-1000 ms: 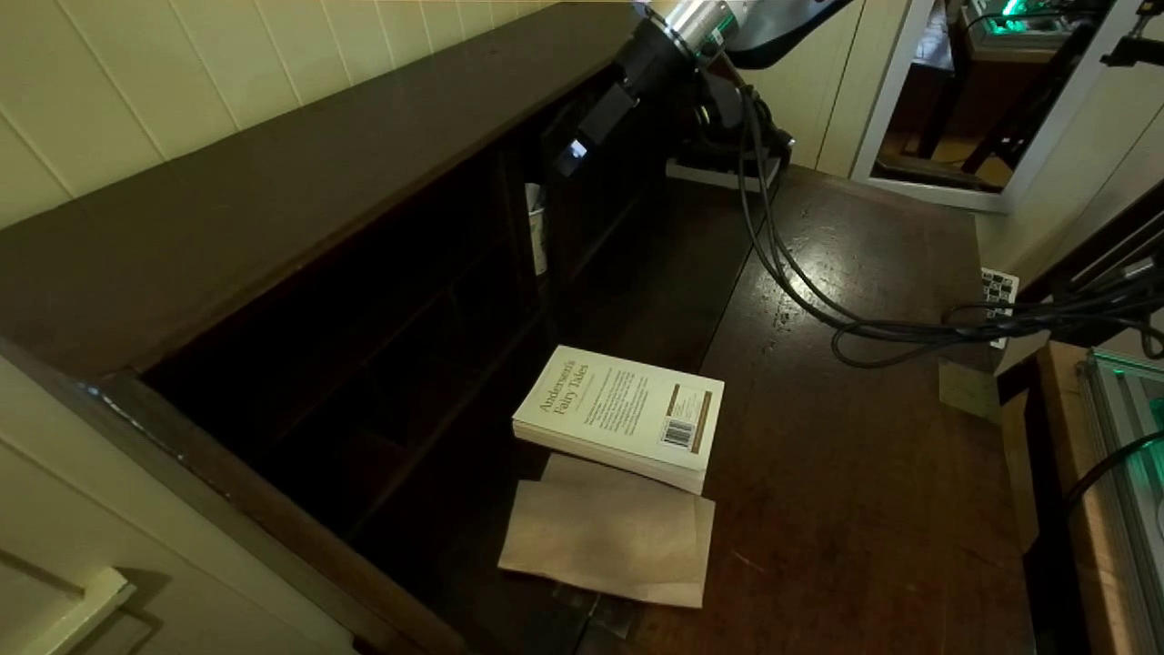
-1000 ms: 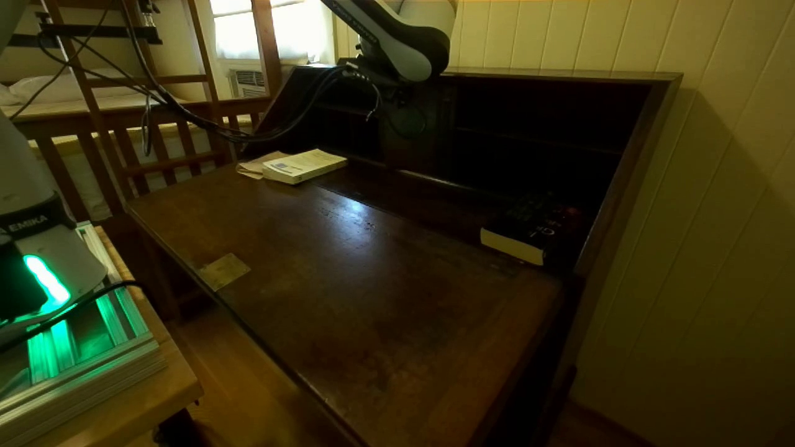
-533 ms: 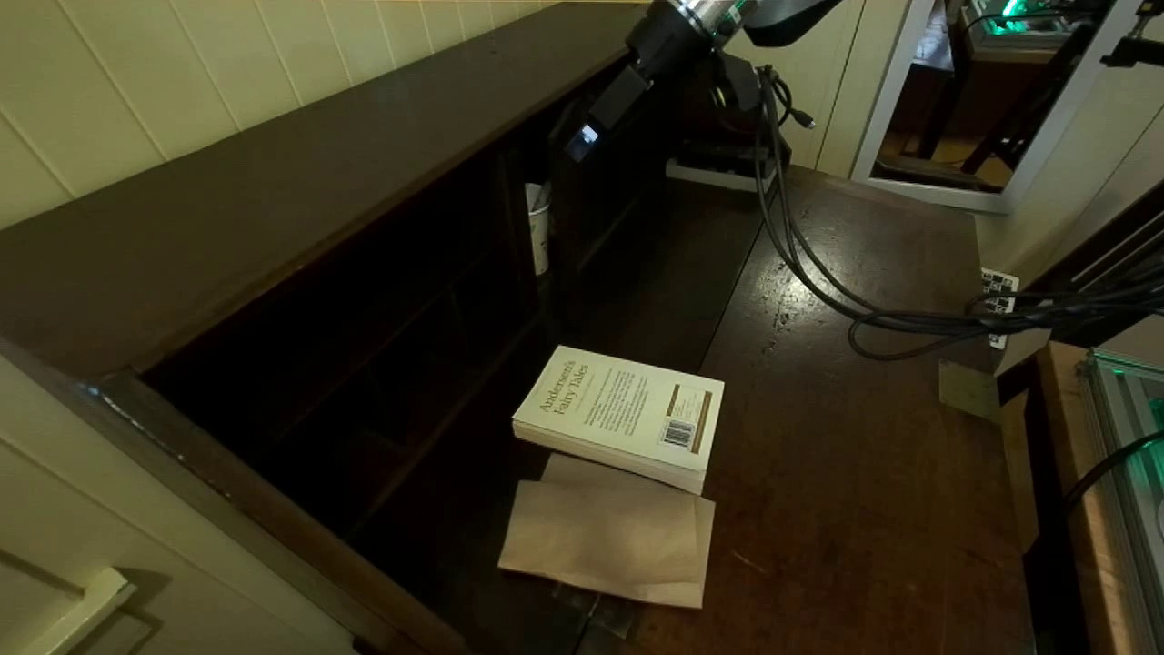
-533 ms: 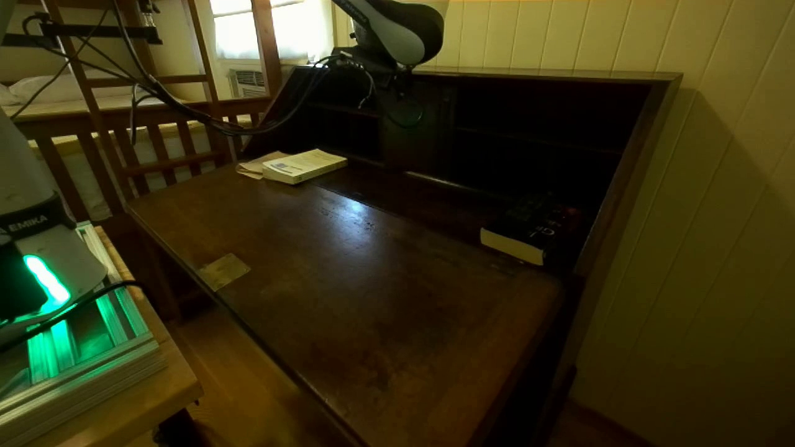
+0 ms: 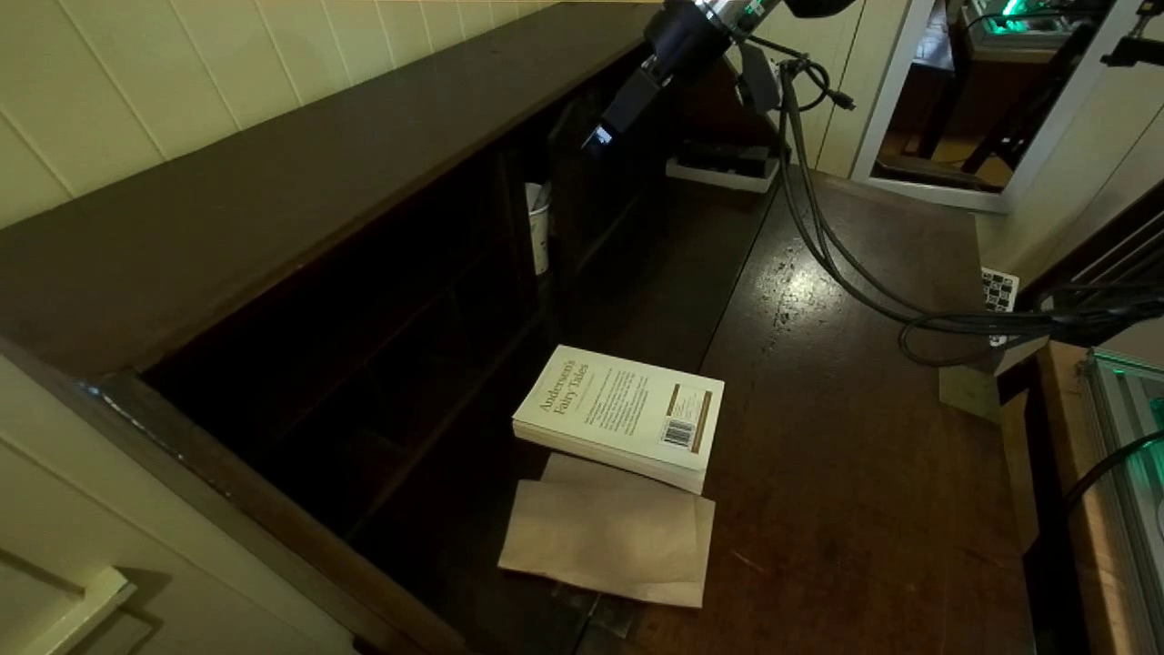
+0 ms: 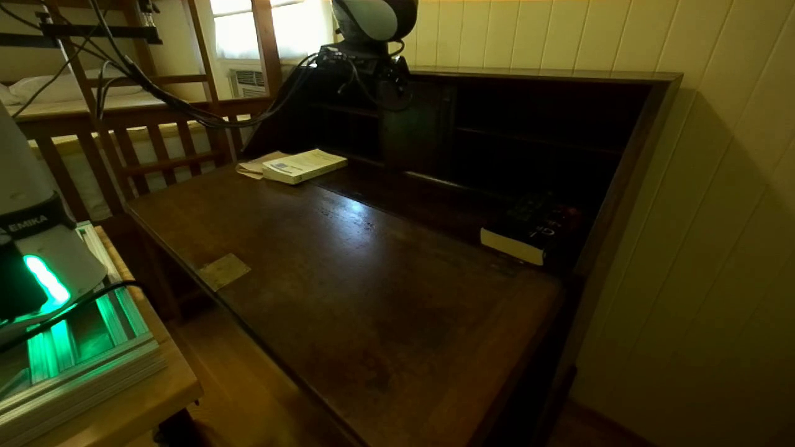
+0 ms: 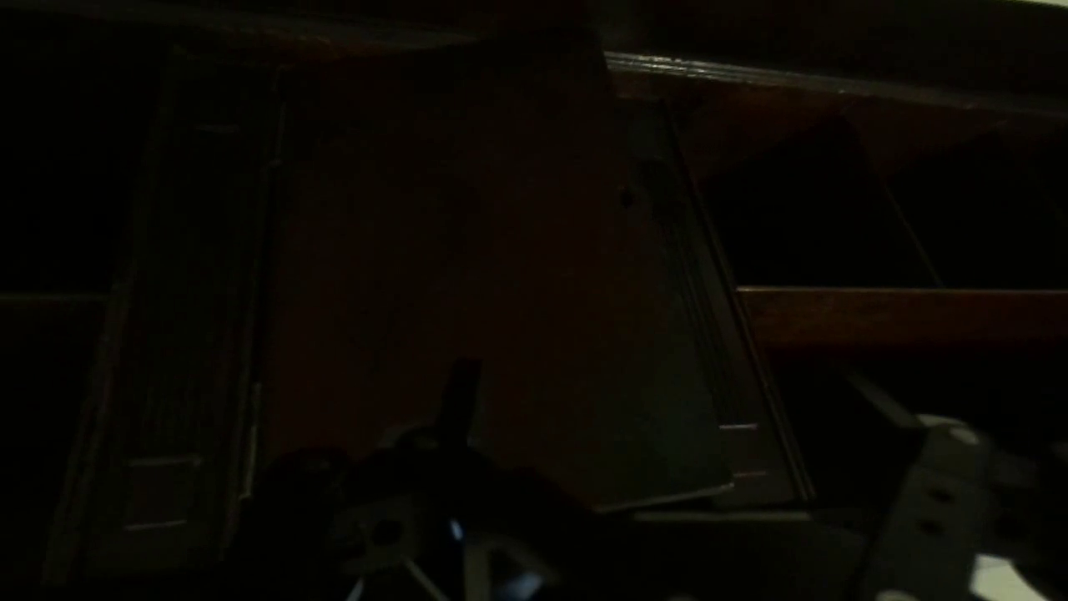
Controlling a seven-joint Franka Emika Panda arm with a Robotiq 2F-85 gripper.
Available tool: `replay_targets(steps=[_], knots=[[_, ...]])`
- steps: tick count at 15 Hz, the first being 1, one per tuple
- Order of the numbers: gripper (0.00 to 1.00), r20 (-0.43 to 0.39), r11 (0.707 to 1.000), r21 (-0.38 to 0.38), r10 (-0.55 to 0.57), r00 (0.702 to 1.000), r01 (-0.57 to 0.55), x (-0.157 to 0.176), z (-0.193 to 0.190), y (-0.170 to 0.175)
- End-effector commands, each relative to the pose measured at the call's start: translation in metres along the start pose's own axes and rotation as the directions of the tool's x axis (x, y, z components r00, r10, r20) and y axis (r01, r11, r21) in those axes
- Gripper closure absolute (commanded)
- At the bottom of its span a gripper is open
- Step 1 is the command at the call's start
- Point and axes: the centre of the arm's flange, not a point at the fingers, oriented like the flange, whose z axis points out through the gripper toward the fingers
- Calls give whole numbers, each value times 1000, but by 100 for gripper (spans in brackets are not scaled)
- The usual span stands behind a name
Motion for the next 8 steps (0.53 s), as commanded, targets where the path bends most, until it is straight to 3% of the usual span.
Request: replay_targets(steps=[1, 8], knots=[[0, -2, 996, -75, 51, 999, -51, -17, -31, -18], [0, 45, 973, -135, 195, 980, -187, -29, -70, -3]])
